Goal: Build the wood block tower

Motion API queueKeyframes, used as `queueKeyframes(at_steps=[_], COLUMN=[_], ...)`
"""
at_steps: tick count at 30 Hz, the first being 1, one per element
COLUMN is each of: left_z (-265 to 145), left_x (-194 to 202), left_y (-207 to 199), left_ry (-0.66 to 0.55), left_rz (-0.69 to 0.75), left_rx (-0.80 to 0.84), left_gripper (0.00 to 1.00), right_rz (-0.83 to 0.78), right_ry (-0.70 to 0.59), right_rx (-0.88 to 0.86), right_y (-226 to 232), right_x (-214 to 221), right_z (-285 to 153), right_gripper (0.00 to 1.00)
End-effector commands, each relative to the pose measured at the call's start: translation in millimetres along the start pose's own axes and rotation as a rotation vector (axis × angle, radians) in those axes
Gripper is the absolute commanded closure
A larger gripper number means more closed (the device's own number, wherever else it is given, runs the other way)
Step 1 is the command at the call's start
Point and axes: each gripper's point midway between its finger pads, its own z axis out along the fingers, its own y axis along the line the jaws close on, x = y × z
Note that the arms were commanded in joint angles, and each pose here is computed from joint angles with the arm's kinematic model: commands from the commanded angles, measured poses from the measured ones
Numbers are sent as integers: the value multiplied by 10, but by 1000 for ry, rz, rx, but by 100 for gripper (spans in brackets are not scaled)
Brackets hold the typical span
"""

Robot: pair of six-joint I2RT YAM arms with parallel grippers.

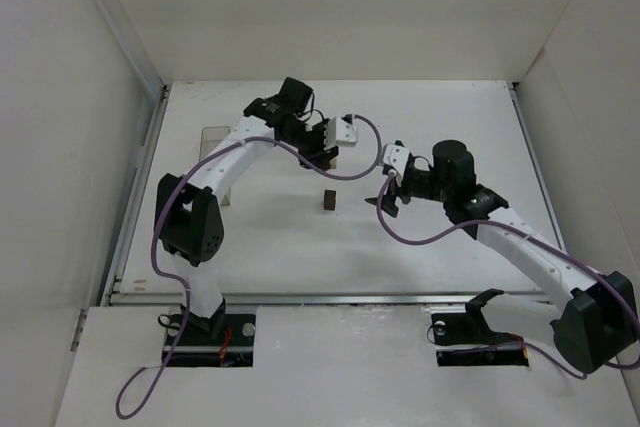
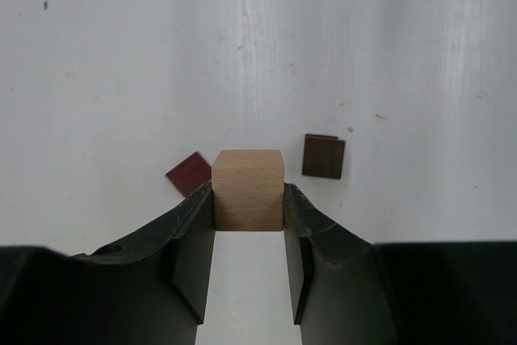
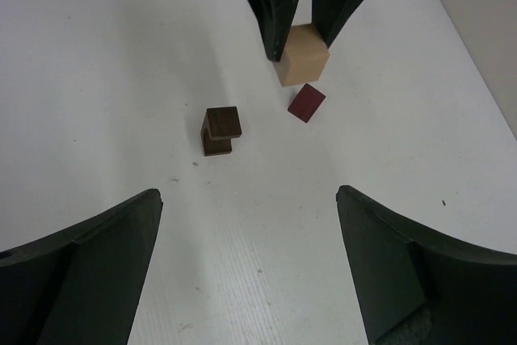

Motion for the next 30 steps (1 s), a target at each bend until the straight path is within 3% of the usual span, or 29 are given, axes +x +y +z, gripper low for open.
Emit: queueKeyframes(at_steps=[1,14,30], left_z=[63,303,398], left_x=[-75,164,265], left_y=[-274,-592,-559], left_ry=[12,94,99], left_rz=[-20,-47,-55], left_rx=[69,101,71], left_gripper=[100,100,100], right_rz=[-10,-1,-6], right_ry=[-35,-22,-20], right_rx=[29,54,74], right_y=[-42,39,9], right_x=[-112,-31,-41], right_z=[-81,-188,-210], right_gripper=[6,6,6])
